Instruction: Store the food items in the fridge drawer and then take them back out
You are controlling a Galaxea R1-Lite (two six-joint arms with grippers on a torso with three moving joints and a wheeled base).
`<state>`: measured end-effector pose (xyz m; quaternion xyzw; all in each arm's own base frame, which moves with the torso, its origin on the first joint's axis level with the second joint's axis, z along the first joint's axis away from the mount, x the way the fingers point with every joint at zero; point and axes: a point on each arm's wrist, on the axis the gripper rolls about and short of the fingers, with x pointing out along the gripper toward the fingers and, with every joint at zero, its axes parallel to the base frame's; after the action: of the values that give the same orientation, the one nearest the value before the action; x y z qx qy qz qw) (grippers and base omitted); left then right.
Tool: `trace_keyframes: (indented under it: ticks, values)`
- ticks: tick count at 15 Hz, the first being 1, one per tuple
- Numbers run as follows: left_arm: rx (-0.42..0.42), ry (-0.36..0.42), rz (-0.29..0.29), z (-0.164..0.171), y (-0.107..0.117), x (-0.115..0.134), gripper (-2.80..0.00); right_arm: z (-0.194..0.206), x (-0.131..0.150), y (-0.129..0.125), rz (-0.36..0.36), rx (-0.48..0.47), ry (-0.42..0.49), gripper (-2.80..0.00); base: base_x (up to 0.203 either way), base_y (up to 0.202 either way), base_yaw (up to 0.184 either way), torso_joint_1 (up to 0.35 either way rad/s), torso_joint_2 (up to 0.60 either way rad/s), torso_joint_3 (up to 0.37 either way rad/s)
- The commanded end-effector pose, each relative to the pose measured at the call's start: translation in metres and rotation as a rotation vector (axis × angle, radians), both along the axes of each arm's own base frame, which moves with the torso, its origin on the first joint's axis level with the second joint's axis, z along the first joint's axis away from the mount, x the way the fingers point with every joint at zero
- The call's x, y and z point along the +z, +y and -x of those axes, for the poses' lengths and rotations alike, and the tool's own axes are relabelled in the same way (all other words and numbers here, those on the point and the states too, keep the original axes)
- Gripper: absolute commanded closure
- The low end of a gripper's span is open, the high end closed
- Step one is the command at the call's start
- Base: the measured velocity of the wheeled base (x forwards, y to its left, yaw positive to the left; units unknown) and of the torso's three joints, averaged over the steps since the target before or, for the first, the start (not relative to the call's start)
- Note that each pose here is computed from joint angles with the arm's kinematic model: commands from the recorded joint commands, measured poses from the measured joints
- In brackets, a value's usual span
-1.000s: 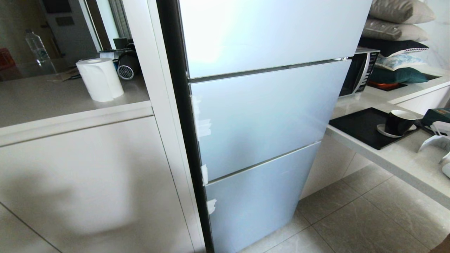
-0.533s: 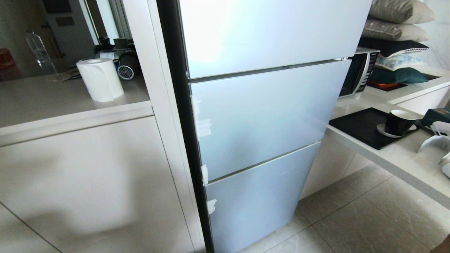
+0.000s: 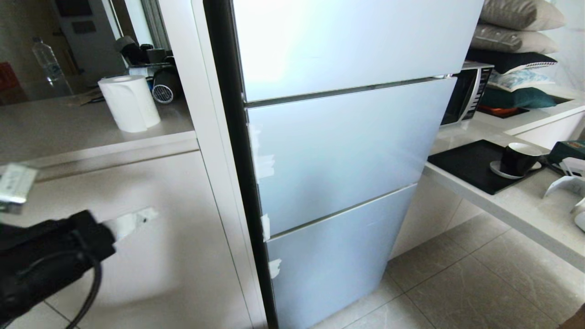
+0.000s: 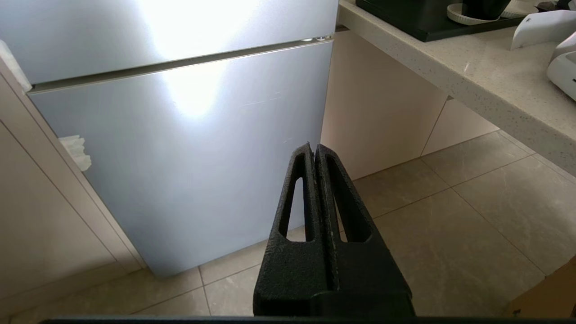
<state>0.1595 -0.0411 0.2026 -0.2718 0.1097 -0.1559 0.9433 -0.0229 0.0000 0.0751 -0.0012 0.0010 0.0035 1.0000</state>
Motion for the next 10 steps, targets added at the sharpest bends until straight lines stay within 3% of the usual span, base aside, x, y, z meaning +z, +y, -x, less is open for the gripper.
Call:
trace_keyframes:
  ticks: [1,4,7,10]
  values:
    - [0.097,-0.019,-0.014,-0.059,-0.053,-0.024,0.00,0.000,0.000,0.000,0.001,0.001,0.001,0.00,0.000,0.000,0.000,0.000,0.00,0.000]
    - [0.174,-0.178,0.079,-0.075,-0.079,0.008,0.00,0.000,0.000,0.000,0.001,0.001,0.001,0.00,0.000,0.000,0.000,0.000,0.00,0.000]
    - [0.252,-0.219,0.110,-0.087,-0.086,0.020,0.00,0.000,0.000,0.000,0.001,0.001,0.001,0.00,0.000,0.000,0.000,0.000,0.00,0.000]
    - [0.233,-0.212,0.103,-0.093,-0.096,0.017,0.00,0.000,0.000,0.000,0.001,0.001,0.001,0.00,0.000,0.000,0.000,0.000,0.00,0.000]
